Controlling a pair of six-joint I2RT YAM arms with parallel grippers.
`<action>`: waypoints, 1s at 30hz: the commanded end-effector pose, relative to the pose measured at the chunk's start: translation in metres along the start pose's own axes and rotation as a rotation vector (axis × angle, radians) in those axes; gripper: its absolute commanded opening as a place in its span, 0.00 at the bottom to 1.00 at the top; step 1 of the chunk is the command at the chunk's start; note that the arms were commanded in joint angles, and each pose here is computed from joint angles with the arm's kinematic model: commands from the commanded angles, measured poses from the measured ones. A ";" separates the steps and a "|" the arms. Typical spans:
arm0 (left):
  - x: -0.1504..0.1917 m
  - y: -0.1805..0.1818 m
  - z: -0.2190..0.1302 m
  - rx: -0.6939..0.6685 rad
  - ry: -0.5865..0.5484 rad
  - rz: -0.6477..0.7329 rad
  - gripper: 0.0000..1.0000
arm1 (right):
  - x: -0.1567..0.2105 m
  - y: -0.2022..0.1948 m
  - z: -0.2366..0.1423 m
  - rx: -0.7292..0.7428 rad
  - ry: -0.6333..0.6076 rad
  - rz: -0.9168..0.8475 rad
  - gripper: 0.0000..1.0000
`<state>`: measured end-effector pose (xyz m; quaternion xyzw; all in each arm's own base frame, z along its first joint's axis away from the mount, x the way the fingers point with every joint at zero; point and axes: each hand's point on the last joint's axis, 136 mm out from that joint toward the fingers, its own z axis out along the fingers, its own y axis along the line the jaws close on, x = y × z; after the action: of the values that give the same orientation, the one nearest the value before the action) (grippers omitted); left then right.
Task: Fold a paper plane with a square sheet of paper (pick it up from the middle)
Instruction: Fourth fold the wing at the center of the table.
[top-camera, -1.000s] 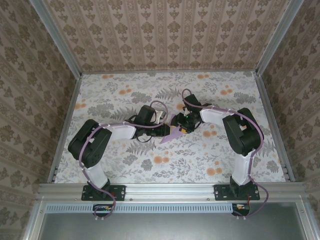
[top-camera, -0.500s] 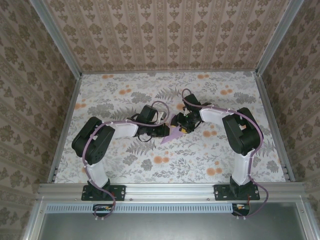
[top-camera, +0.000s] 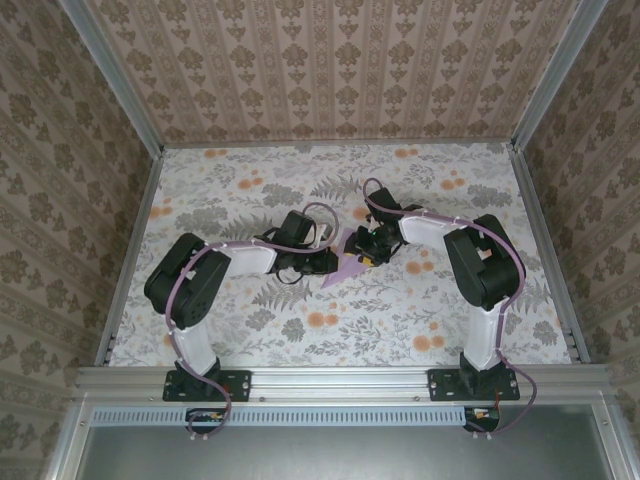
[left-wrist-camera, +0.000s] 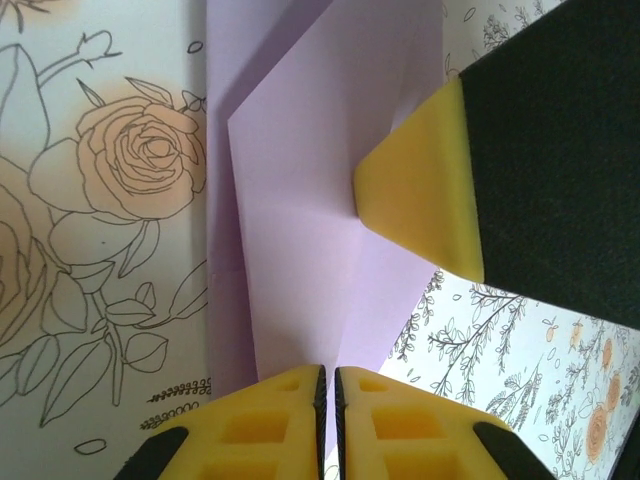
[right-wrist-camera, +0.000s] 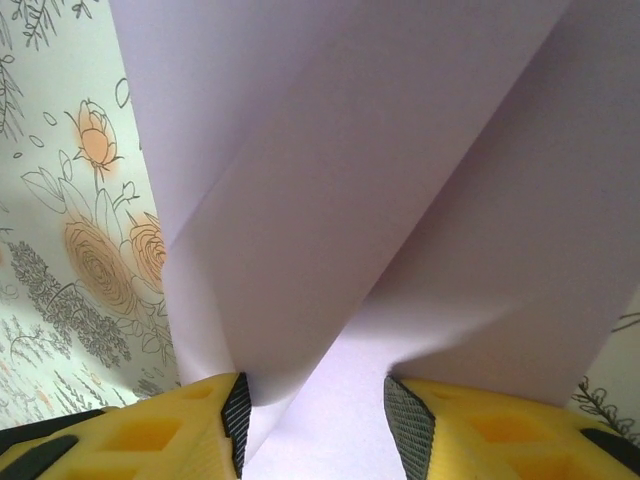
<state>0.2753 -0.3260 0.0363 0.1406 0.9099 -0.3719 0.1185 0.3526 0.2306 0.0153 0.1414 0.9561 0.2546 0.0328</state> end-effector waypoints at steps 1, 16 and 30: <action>-0.002 0.007 0.003 -0.019 0.008 -0.011 0.14 | 0.030 -0.094 0.034 0.335 0.086 0.093 0.46; -0.006 0.015 0.003 -0.035 -0.003 -0.030 0.13 | 0.034 -0.104 0.038 0.382 0.103 0.123 0.43; -0.005 0.021 0.001 -0.069 -0.002 -0.033 0.13 | 0.038 -0.109 0.041 0.426 0.130 0.107 0.47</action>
<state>0.2804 -0.3183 0.0260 0.1279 0.9181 -0.3565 0.1167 0.3509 0.2296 0.0095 0.1511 0.9615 0.2296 0.0082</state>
